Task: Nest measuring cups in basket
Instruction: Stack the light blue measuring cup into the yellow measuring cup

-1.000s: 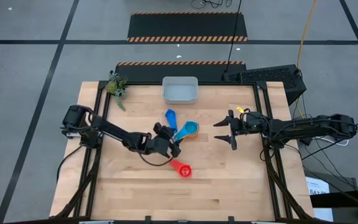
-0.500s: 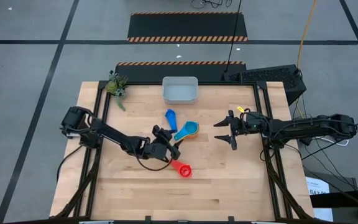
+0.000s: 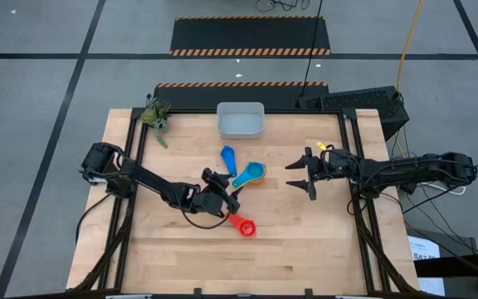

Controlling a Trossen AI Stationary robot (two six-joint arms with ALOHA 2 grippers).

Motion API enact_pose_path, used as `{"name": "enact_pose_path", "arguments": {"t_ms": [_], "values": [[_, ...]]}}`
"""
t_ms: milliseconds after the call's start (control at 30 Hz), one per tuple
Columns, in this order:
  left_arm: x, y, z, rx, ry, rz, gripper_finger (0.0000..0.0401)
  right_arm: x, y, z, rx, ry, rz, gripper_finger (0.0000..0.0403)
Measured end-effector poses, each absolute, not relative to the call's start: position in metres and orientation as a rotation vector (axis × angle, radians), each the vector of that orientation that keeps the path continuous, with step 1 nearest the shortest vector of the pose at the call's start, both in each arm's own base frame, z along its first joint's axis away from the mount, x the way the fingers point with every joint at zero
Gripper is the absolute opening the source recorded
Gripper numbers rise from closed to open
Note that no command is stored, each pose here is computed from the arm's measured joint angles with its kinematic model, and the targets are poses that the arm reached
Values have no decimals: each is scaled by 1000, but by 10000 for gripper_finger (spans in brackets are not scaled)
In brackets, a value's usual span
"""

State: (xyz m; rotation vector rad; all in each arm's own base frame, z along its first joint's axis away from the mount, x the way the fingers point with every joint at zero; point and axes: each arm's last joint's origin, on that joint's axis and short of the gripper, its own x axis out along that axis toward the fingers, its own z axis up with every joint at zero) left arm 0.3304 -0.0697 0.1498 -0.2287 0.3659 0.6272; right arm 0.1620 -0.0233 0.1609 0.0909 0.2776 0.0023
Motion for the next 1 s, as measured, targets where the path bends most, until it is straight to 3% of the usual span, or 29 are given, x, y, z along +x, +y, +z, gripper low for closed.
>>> {"name": "enact_pose_path", "arguments": {"t_ms": [333,600,833,1000], "values": [[335,-76,146,-261,355,631,294,163,-18,161,105,279,37,263],[384,-89,128,-128,471,628,294,163,-15,162,97,273,52,263],[403,-76,150,-48,620,782,294,163,-13,160,95,294,64,263],[404,-70,160,-55,652,787,294,162,-12,158,89,307,70,263]]}}
